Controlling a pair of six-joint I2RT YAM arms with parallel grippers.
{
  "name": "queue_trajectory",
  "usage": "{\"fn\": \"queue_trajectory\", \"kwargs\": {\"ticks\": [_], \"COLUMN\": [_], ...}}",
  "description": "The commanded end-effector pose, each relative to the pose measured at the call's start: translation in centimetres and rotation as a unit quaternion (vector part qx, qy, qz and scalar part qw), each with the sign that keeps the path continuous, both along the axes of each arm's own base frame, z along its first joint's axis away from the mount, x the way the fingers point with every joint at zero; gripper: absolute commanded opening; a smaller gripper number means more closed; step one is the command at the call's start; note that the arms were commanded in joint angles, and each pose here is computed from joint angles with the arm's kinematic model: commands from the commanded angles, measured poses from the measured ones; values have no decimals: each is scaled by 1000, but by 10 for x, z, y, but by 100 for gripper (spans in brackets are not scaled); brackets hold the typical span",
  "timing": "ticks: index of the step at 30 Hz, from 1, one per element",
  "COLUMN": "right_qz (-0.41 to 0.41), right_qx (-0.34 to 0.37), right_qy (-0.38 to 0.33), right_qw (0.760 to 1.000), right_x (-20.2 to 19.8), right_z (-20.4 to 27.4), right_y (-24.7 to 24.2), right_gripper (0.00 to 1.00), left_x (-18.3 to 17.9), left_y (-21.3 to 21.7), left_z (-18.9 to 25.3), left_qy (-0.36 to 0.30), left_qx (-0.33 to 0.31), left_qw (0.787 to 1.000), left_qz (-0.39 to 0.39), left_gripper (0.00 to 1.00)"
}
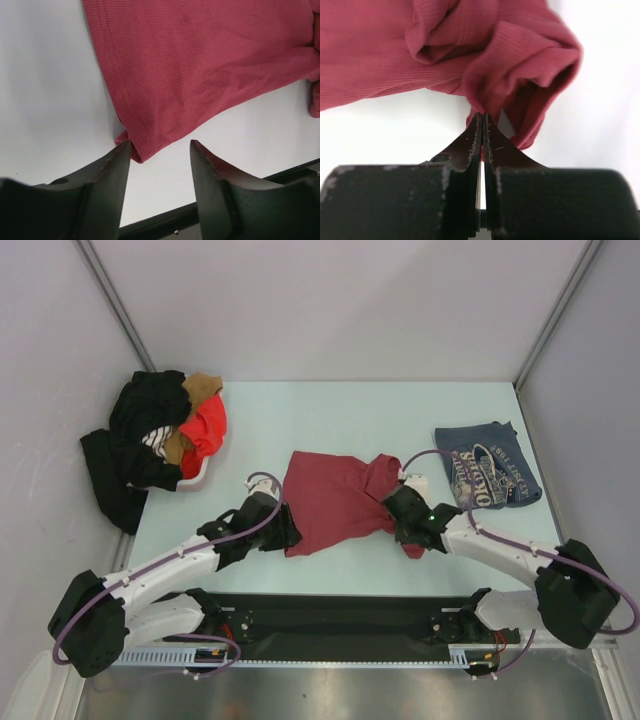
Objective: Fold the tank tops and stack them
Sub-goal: Flatten the tank top out
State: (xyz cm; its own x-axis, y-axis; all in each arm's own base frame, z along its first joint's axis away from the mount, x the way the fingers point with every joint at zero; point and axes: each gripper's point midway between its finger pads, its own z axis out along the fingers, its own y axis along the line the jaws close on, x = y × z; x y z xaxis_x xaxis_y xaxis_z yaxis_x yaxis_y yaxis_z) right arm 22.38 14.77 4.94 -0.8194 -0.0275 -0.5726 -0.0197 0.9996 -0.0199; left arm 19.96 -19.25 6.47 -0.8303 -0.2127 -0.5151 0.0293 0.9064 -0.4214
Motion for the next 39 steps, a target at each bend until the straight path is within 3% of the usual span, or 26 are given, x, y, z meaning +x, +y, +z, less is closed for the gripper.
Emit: {"fn": "queue_trajectory", "kwargs": {"ticks": [1,11,12,15,16,21,26,31,36,37,38,39], "right_qz": [-25,-34,-35,-44,-49,-101,-174,-175,-217,-227,-234,-229], "right_qx": [44,68,68,79,89,139,217,280,284,285,284,289], "right_qy": [-33,-29,-29,-32,-42,-92,-156,-113,-92,-89,-85,-82], "right_qw": [998,997,997,995,994,981,948,937,929,927,926,926], "right_x": [8,7,8,10,12,24,47,57,64,66,67,69], "right_z": [18,19,19,22,29,65,114,109,88,85,82,82], "right_y": [-7,-15,-16,-19,-21,-49,-100,-105,-124,-127,-130,-128], "right_gripper": [0,0,0,0,0,0,0,0,1,24,41,51], "left_x": [-4,-10,-9,-5,-2,28,58,62,57,57,55,55], "left_y": [-7,-13,-16,-20,-18,14,58,88,91,91,86,83], "left_z": [2,-24,-24,-17,-14,33,76,112,108,104,96,93], "left_qy": [1,37,36,25,19,-34,-75,-111,-112,-108,-100,-97], "left_qx": [-14,2,-2,-7,-3,36,-19,-7,-13,-13,-22,-29], "left_qw": [1000,999,999,999,1000,998,994,988,987,987,989,990], "left_qz": [-8,-24,-26,-30,-24,28,78,110,114,115,104,101], "left_gripper": [54,51,45,6,0,0,0,0,0,0,0,0]}}
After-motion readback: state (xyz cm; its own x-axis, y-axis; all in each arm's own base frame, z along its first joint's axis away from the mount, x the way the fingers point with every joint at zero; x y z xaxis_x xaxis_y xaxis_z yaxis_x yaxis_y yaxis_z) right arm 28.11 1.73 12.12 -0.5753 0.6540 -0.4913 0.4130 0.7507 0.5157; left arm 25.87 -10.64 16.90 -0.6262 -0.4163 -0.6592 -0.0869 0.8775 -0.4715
